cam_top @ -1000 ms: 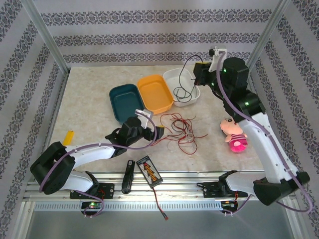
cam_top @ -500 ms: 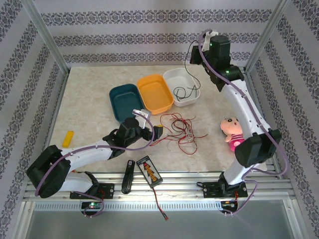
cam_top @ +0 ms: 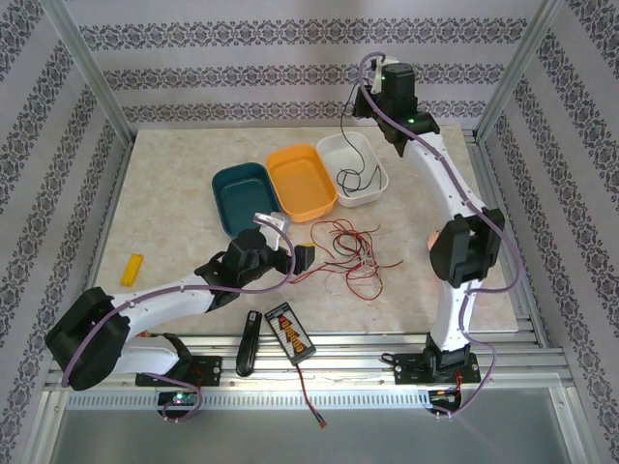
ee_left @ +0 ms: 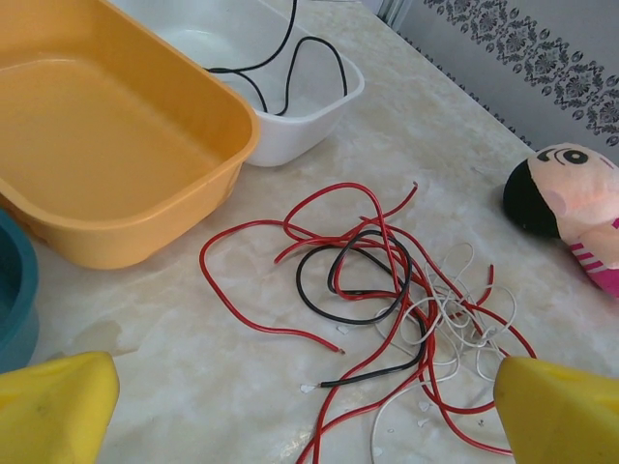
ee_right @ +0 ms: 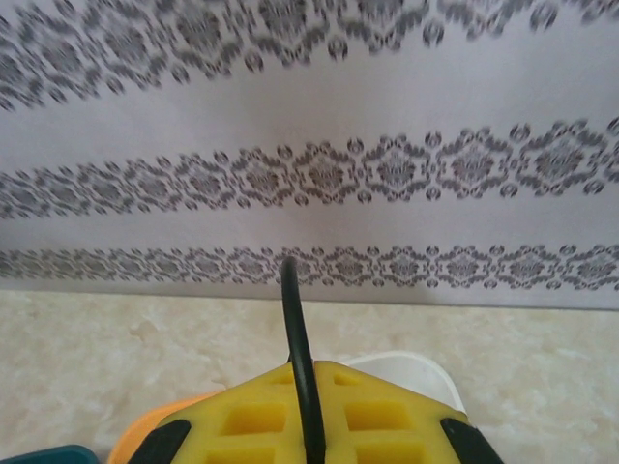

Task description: Untangle the cables

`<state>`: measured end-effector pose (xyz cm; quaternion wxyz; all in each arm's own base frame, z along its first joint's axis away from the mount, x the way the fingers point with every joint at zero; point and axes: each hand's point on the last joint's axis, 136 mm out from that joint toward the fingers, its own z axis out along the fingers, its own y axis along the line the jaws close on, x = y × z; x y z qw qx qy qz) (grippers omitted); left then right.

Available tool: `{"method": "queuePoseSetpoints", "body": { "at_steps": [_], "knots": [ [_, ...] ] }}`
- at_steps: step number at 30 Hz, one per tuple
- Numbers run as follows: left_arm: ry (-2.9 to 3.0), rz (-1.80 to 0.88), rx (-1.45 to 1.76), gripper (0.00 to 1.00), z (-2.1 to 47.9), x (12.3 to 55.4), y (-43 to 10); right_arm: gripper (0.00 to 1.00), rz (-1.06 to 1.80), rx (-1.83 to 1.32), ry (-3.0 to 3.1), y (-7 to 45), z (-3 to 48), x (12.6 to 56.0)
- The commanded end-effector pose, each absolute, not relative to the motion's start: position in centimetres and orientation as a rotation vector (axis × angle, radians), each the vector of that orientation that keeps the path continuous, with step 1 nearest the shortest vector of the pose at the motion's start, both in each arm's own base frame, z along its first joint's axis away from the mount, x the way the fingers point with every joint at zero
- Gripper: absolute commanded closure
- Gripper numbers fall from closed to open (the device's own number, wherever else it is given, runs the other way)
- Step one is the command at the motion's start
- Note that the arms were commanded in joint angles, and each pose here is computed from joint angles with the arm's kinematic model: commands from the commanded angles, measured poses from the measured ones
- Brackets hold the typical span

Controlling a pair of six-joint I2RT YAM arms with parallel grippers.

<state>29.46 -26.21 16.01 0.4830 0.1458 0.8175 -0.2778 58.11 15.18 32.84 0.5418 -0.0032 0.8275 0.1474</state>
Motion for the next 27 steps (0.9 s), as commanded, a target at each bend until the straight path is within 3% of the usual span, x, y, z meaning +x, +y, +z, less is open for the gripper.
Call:
{"method": "queuePoseSetpoints", "body": {
  "at_steps": [1,18,27],
  "knots": [
    [2.014,-0.699,0.352,0.01,15.7,28.4,-26.1,1.00,0.322,-0.007,2.005,14.9,31.5,58.6],
    [2.052,-0.718,0.359,0.01,14.5,28.6,-26.9,1.00,0.197,0.091,2.373,12.8,19.9,55.9],
    [2.059,-0.720,0.359,0.00,14.5,28.6,-26.9,1.00,0.020,0.268,2.428,9.5,17.2,56.5]
  ]
}}
